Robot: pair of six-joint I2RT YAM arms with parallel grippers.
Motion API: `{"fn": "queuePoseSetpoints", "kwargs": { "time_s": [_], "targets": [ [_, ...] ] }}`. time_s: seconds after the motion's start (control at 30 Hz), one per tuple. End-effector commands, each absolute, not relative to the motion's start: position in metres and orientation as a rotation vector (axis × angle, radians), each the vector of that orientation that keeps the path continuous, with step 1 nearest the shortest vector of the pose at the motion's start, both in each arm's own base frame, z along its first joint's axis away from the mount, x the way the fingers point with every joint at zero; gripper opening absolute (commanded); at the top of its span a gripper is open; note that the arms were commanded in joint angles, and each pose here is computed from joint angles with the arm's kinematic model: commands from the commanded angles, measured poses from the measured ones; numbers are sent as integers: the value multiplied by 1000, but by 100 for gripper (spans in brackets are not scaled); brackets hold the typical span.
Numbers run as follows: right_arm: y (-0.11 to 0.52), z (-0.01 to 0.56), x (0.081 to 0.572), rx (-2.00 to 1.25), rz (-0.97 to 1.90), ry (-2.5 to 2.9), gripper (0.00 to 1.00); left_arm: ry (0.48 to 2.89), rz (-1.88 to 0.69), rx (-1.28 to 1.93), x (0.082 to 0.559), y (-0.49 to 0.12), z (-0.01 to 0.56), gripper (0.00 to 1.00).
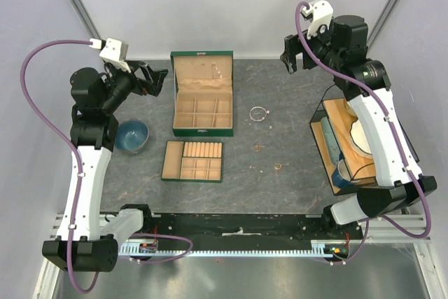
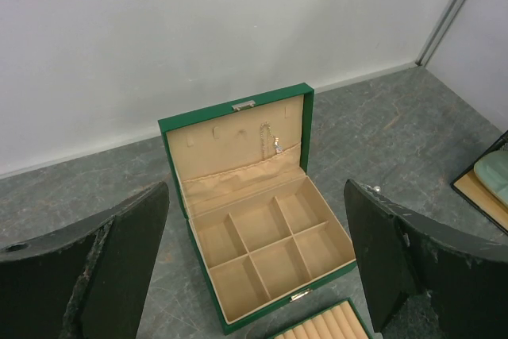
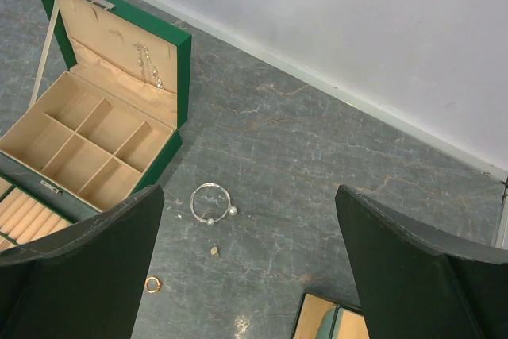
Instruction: Organize the mixed jewelry
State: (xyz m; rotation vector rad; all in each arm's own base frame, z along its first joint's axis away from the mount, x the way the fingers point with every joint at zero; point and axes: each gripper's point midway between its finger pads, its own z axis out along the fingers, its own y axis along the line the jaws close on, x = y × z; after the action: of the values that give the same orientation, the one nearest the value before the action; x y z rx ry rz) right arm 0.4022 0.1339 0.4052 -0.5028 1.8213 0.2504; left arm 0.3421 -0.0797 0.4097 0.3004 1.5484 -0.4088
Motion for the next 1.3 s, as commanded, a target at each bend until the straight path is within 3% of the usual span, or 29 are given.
{"fn": "queuePoseSetpoints", "kwargs": {
  "time_s": [0.0, 0.93, 1.27],
  "targets": [
    [134, 424, 397, -495, 247, 1760, 98, 1490, -432, 315, 336, -84, 426, 99],
    [140, 416, 399, -496, 263, 1775, 98, 1517, -466, 430, 328, -96, 409, 99],
    [162, 374, 401, -534, 303, 1874, 98, 1573, -449, 472, 322, -96, 388, 99]
  ]
}}
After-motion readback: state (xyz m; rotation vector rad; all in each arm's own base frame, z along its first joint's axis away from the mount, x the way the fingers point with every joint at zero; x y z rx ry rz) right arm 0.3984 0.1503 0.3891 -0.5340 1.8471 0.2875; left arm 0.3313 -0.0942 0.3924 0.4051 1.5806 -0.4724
